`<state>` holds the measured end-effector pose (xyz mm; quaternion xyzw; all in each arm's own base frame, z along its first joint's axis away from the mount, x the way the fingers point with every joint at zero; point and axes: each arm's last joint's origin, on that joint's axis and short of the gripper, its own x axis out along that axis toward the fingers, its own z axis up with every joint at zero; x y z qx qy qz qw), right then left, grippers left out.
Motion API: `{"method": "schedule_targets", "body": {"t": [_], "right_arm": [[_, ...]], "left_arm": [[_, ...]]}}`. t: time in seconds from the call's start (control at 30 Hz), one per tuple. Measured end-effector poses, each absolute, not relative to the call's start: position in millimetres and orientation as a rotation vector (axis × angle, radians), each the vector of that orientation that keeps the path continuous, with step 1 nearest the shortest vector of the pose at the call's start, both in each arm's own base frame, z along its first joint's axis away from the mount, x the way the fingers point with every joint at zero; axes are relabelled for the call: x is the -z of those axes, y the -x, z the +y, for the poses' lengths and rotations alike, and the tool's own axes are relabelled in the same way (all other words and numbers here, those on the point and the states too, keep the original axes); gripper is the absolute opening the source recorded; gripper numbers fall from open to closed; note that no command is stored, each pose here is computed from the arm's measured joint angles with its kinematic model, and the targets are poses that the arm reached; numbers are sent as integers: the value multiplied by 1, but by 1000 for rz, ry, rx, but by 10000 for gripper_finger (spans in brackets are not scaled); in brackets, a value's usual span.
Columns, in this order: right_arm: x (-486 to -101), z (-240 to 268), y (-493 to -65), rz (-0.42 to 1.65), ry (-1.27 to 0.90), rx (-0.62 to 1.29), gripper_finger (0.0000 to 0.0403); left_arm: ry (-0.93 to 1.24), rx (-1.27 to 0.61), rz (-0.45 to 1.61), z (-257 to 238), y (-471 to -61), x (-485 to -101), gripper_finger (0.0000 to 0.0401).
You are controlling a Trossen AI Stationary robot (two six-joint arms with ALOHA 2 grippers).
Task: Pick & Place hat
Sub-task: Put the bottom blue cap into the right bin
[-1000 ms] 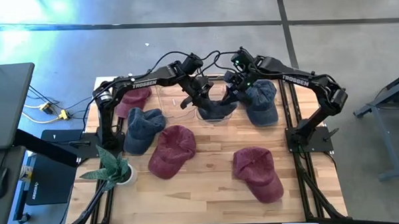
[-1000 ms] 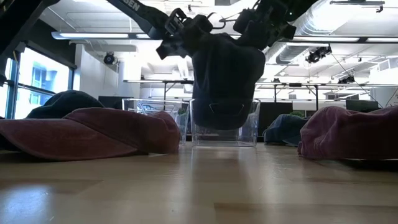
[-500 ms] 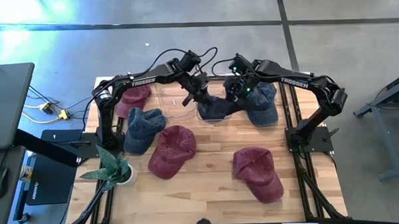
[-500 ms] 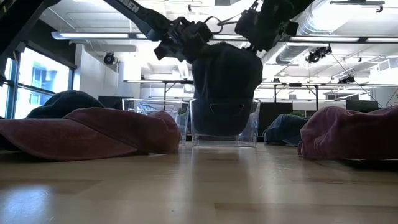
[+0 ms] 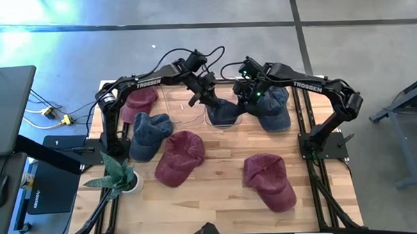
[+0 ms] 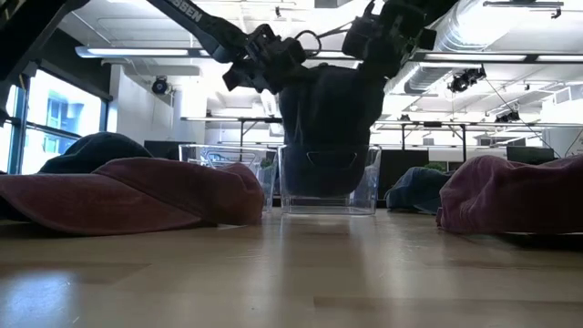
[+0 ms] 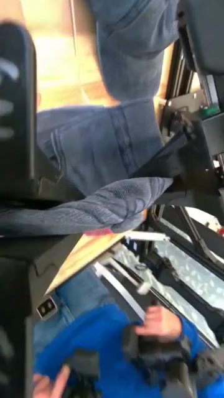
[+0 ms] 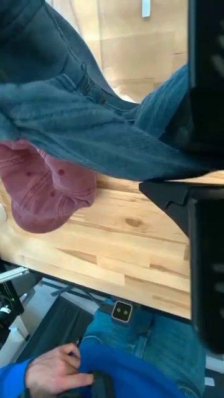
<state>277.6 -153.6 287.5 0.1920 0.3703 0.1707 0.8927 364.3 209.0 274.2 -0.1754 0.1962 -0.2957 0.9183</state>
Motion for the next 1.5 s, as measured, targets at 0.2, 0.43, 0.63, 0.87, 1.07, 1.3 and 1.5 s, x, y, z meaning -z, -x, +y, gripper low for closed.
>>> {"method": "schedule_targets", "body": {"t": [0.2, 0.43, 0.63, 0.87, 1.07, 1.3, 1.5], "right_arm": [[-290, -158, -274, 699, -388, -436, 9], [-291, -159, -272, 675, -348, -464, 5], [-291, -161, -266, 644, -340, -509, 4], [-292, -172, -256, 593, -319, -532, 3], [-292, -184, -248, 566, -193, -505, 4], [-293, -205, -247, 586, 99, -355, 5], [-287, -231, -244, 573, 164, -251, 5]], "left_arm": [[332, 623, 452, 205, -358, -267, 153], [162, 573, 556, 201, -351, -256, 182], [104, 629, 552, 197, -344, -258, 154], [7, 657, 499, 193, -338, -273, 61], [-37, 633, 494, 194, -337, -277, 12], [-184, 451, 559, 211, -331, -284, 8], [-267, 308, 573, 233, -325, -287, 4]]}}
